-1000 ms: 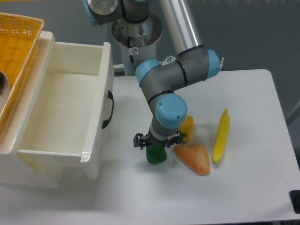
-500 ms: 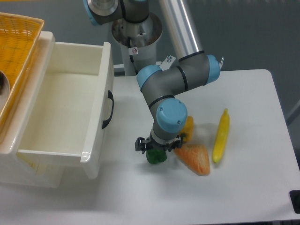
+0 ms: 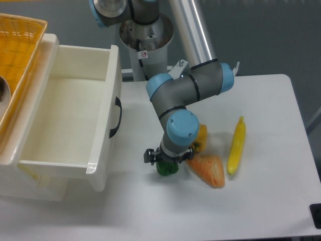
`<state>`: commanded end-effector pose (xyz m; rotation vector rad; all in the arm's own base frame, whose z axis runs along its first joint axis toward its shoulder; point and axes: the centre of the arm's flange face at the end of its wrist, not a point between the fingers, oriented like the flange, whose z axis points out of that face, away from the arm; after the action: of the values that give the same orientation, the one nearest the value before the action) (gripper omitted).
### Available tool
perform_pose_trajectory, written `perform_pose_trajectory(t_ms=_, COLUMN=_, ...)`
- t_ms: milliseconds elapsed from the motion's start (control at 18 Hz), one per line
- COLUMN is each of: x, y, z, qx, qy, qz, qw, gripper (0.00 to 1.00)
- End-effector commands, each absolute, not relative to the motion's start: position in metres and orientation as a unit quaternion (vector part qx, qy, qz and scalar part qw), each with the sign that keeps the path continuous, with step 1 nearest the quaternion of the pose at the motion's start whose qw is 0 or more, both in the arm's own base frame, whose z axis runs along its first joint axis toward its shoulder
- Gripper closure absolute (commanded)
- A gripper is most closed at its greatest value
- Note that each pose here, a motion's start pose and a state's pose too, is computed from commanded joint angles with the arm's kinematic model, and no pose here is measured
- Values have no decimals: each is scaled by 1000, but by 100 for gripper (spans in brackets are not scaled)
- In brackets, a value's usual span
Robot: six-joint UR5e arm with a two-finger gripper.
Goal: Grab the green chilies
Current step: 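Close the gripper around the green bell pepper, then lift the green bell pepper up off the table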
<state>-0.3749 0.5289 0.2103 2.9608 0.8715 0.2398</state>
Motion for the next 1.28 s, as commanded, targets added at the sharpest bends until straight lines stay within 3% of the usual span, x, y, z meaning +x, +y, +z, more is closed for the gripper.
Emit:
perform_pose_trajectory(t_ms=167, x=-375, y=529, z=211, qx=956, qy=282, qz=77, qw=22, gripper=3)
perform_pose_trajectory(t_ms=611, x=-374, y=528, z=217, qx=956, qy=281, qz=76, qw=20, gripper=58)
perform_pose_trajectory(t_ms=1056, x=-377, y=529, z=236, qx=964, qy=260, qz=52, qw=14, gripper=60)
perform_pose_trajectory(t_ms=1278, x=-376, y=529, z=269, qx=971, qy=237, qz=38, qw=-6, gripper=60)
